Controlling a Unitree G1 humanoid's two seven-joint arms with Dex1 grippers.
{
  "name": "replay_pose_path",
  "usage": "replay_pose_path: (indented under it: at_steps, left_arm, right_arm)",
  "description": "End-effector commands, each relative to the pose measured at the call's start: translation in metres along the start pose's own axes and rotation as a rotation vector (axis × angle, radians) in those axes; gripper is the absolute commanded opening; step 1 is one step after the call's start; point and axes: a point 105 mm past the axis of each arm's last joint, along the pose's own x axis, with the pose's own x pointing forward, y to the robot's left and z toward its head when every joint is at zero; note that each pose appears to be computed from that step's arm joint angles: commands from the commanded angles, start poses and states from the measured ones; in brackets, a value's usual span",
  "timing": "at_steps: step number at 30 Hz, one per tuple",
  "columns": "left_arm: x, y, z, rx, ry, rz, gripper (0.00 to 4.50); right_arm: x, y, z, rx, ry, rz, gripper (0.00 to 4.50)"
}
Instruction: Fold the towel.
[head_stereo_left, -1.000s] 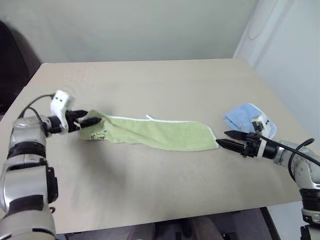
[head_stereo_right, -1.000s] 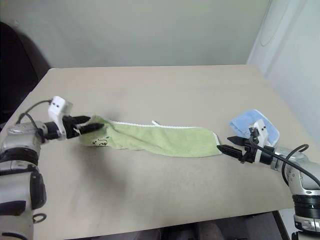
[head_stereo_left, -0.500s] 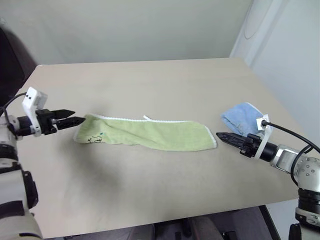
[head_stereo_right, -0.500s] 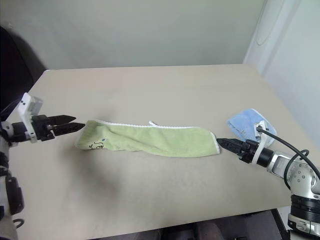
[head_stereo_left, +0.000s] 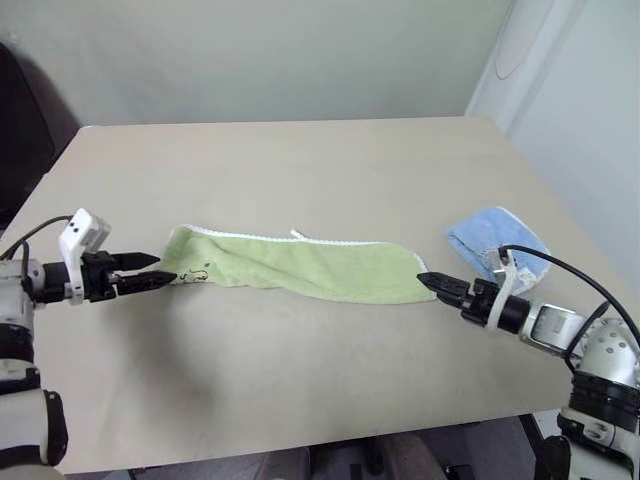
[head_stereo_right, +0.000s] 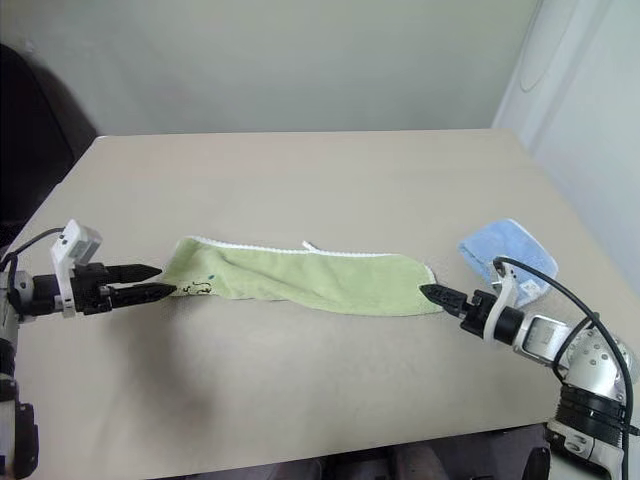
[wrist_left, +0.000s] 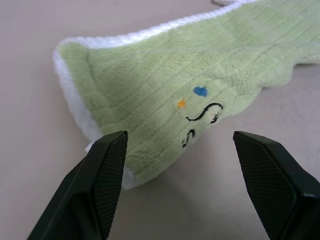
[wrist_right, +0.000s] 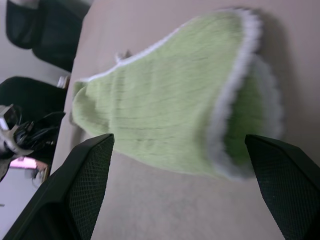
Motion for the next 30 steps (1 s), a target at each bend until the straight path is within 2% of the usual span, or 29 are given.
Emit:
replay_pose_path:
  at_steps: [1, 7, 14, 24, 30]
  left_arm:
    - [-0.005, -0.002, 0.013, 0.020, -0.053, 0.008, 3.66]
    - [-0.003, -0.008, 0.011, 0.011, -0.057, 0.000, 3.66]
    - [0.005, -0.011, 0.018, 0.015, -0.077, -0.010, 3.66]
    - [0.015, -0.017, 0.023, 0.019, -0.095, -0.029, 3.66]
    - [0.017, -0.019, 0.023, 0.019, -0.101, -0.035, 3.66]
  right_arm:
    - [-0.016, -0.003, 0.012, 0.002, -0.059, -0.015, 4.44]
    - [-0.026, -0.006, 0.000, 0.038, -0.045, -0.025, 4.44]
    - [-0.011, 0.002, -0.018, 0.070, -0.020, 0.008, 4.44]
    - [0.016, 0.000, -0.012, 0.127, -0.061, -0.007, 4.44]
    - [0.028, 0.010, -0.014, 0.123, -0.045, 0.030, 4.44]
